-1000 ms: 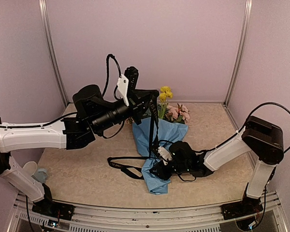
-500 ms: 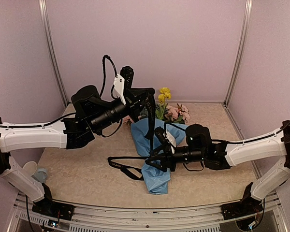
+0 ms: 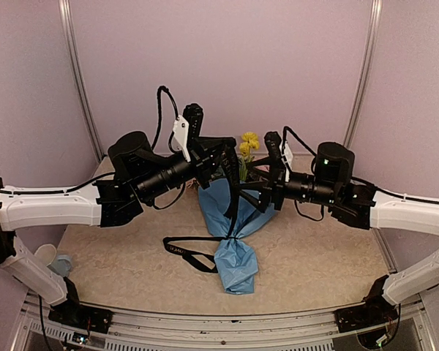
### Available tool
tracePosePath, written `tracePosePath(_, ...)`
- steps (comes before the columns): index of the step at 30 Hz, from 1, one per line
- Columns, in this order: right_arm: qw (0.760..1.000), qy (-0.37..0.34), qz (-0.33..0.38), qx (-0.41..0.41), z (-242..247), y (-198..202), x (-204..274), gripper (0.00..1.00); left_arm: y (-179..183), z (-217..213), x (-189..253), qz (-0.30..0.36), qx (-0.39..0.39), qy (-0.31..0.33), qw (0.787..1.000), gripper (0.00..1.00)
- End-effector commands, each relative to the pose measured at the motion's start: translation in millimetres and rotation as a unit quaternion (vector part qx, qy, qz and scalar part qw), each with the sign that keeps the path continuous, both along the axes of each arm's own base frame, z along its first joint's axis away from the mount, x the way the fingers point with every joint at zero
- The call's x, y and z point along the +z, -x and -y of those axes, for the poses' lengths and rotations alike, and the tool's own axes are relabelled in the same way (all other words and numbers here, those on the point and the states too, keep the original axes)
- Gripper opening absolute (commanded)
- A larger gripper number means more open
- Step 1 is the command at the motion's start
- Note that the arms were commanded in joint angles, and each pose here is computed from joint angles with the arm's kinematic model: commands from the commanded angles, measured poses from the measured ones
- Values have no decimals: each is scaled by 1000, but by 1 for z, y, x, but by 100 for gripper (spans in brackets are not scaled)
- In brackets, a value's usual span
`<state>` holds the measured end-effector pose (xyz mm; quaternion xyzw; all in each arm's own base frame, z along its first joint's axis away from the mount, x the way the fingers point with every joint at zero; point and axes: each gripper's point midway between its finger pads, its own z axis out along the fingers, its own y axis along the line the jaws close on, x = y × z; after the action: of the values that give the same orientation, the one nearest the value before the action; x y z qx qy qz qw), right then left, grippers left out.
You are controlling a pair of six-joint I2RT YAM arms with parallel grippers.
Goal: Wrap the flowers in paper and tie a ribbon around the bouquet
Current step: Pass from the left arm to the right
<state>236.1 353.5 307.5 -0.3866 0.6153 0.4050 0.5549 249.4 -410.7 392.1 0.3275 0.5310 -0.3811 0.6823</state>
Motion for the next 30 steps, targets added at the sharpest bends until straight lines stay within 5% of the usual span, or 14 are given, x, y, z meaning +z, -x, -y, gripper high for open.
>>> tracePosePath(1, 997, 47, 39, 52, -21, 2, 2, 88, 9, -4, 16, 14, -13, 14, 1000, 0)
tracePosePath(3, 997, 52, 40, 48, -27, -5, 5, 83, 10, -2, 16, 15, -17, 11, 1000, 0)
tracePosePath(5, 997, 55, 43, 42, -32, -13, 6, 68, 14, 0, 16, 18, -25, 8, 999, 0)
tracePosePath(8, 997, 60, 38, 37, -38, -21, 7, 5, 15, 0, 11, 18, -30, 0, 999, 0)
tracePosePath(9, 997, 60, 36, 33, -38, -22, 8, 0, 13, 0, 8, 14, -30, -7, 999, 0)
tracePosePath(10, 997, 57, 34, 28, -36, -24, 9, 0, 12, -1, 4, 8, -32, -17, 999, 0)
tracePosePath(11, 998, 48, 34, 20, -33, -26, 12, 0, 10, -1, -1, 0, -33, -32, 999, 11)
tracePosePath(14, 1000, 19, 16, -1, -16, -36, 16, 0, -9, -13, -41, -63, 7, -105, 992, 94)
tracePosePath(20, 999, 21, -5, -39, -3, -49, 5, 0, -39, -86, -167, -267, 148, -213, 928, 99)
tracePosePath(25, 999, 19, -16, -44, -1, -52, -3, 0, -44, -146, -295, -485, 183, -255, 816, 99)
tracePosePath(27, 999, 21, -23, -43, -1, -52, -8, 0, -44, -160, -325, -517, 214, -273, 782, 99)
tracePosePath(30, 999, 22, -27, -42, 0, -50, -12, 0, -44, -175, -346, -525, 254, -290, 759, 99)
